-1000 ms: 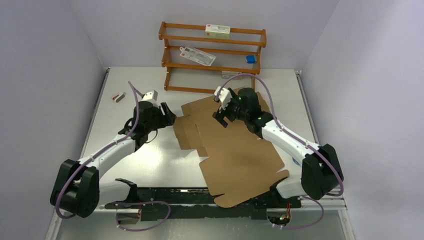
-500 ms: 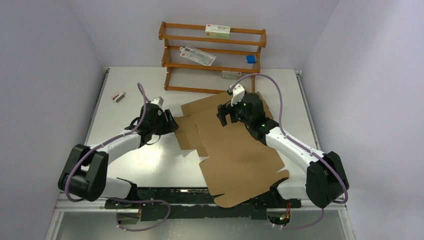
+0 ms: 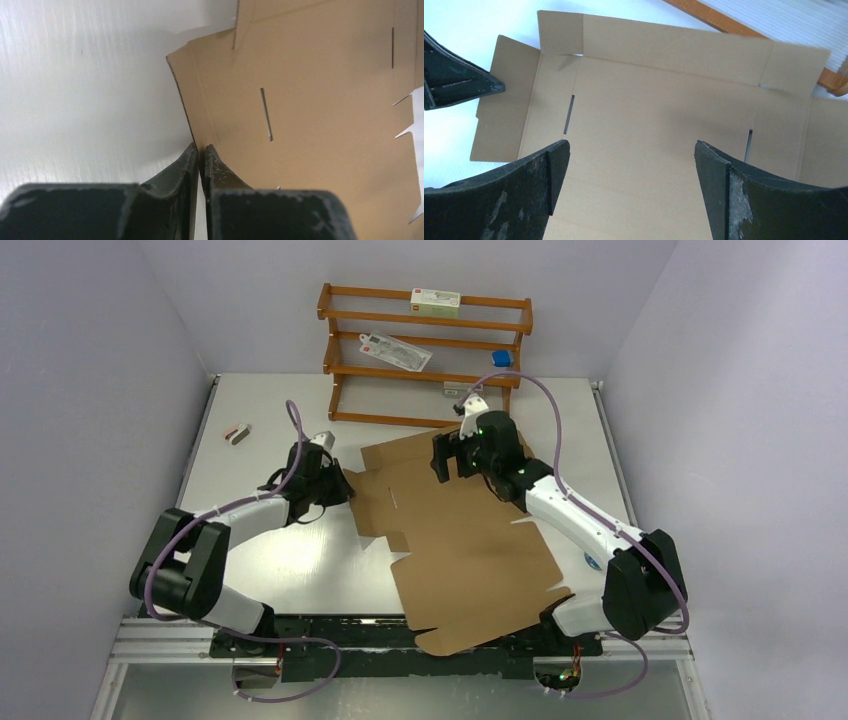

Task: Fold the paper box

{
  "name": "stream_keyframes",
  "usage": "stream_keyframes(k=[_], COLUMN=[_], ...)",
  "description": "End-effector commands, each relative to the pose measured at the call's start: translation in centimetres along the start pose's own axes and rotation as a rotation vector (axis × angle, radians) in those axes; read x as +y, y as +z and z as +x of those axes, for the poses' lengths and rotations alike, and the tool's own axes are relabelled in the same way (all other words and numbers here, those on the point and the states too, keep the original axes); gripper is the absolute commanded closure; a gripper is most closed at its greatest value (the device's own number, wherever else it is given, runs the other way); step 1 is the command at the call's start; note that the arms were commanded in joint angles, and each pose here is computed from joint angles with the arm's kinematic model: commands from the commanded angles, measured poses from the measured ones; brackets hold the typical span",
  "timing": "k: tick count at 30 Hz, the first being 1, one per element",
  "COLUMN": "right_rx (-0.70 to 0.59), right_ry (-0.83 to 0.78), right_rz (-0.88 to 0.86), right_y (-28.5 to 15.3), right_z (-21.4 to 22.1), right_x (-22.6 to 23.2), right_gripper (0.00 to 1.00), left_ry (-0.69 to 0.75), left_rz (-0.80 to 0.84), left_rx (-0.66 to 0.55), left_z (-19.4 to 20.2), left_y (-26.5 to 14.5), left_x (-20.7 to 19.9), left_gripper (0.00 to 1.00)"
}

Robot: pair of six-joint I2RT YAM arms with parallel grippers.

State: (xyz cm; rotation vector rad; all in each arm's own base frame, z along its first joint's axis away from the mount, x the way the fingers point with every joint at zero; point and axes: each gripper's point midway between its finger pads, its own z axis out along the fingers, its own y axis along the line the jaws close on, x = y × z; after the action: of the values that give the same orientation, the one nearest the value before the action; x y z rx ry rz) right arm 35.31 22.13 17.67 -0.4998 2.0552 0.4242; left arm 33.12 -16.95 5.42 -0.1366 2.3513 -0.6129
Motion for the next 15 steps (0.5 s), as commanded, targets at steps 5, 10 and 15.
stream_keyframes(k=[5,10,15], right_rx=[-0.043,-0.067,-0.066], right_ry=[-0.098,-0.215,-0.278], right_rz=[0.007,-0.042,-0.049], right_y=[-2.4,-3.6,-3.5], right_z=[-3.2,-6.9,-9.9], right_x=[-0.3,0.3,-0.4], right_gripper=[0.00,0.00,0.00], left_ry=[0.249,0.381,0.489], left_rz=[0.062,0.127,0.181], left_rx=[-0.240,-0.368,-0.461], left_z=[-7.8,-10.4,-11.6], left_y=[-2.3,-4.0,-5.2], left_x=[-3.0,-4.9,-6.2], left_gripper=[0.94,0.95,0.95])
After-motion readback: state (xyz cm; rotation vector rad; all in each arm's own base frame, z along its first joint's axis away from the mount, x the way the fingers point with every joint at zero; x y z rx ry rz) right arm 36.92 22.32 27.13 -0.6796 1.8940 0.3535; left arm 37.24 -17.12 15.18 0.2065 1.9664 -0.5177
